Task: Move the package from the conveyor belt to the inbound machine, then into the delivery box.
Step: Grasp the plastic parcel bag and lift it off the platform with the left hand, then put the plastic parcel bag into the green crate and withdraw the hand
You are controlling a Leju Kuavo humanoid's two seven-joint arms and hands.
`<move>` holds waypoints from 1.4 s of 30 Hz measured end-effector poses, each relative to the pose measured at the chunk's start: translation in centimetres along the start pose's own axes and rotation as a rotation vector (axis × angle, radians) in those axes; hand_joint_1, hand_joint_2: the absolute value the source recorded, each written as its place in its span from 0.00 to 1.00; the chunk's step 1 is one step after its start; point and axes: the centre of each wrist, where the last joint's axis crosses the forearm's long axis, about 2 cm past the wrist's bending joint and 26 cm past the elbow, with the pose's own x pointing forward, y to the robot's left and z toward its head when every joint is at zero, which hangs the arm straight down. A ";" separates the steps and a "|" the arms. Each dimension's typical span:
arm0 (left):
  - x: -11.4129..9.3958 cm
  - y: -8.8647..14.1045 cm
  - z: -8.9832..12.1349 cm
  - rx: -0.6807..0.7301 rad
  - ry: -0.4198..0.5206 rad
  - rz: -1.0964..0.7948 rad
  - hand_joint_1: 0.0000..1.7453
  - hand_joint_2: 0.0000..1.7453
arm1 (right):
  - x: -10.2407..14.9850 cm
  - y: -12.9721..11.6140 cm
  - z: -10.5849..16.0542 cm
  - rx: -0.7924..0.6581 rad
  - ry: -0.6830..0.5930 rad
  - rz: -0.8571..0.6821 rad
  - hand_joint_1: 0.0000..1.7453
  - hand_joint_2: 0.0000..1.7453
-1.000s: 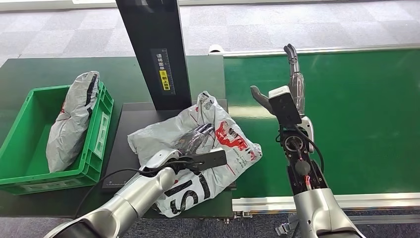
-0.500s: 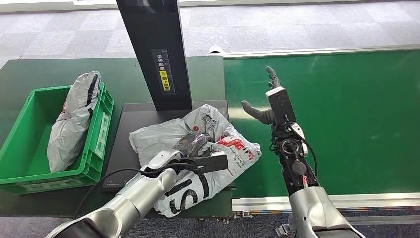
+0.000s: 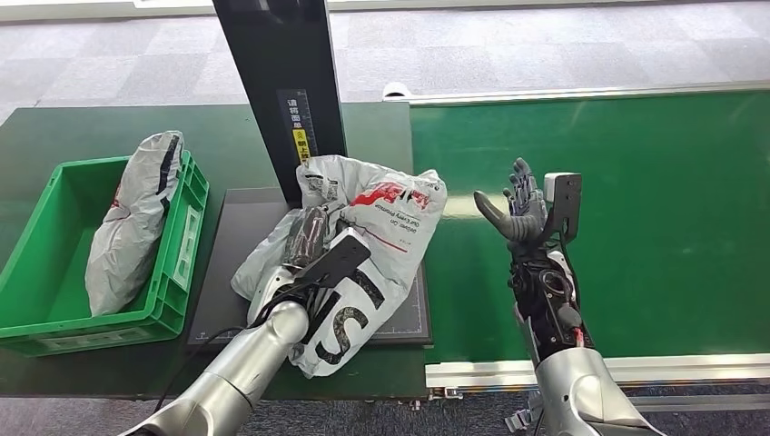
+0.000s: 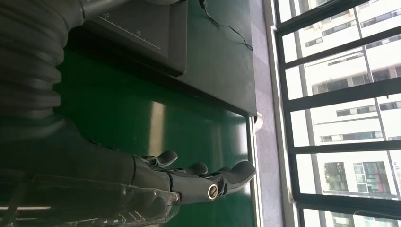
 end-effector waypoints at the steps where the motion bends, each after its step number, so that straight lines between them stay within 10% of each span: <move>1: 0.2 0.1 0.0 0.035 -0.018 0.010 1.00 1.00 | -0.1 0.0 0.0 -0.004 0.006 -0.012 0.00 1.00; 14: 5.3 7.2 -1.0 0.658 -0.471 -0.167 1.00 1.00 | -1.0 -0.4 0.4 -0.001 0.042 -0.145 0.00 1.00; 21: 6.2 16.2 0.9 1.036 -0.452 -0.327 1.00 1.00 | -1.1 -0.5 0.5 0.017 0.045 -0.150 0.00 1.00; 36: 6.7 20.8 3.2 1.218 -0.447 -0.436 1.00 1.00 | -1.1 -0.4 0.5 0.033 0.045 -0.164 0.00 1.00; 42: 3.9 23.9 4.5 1.208 -0.352 -0.661 0.98 1.00 | -1.3 -0.6 0.7 0.042 0.041 -0.174 0.00 1.00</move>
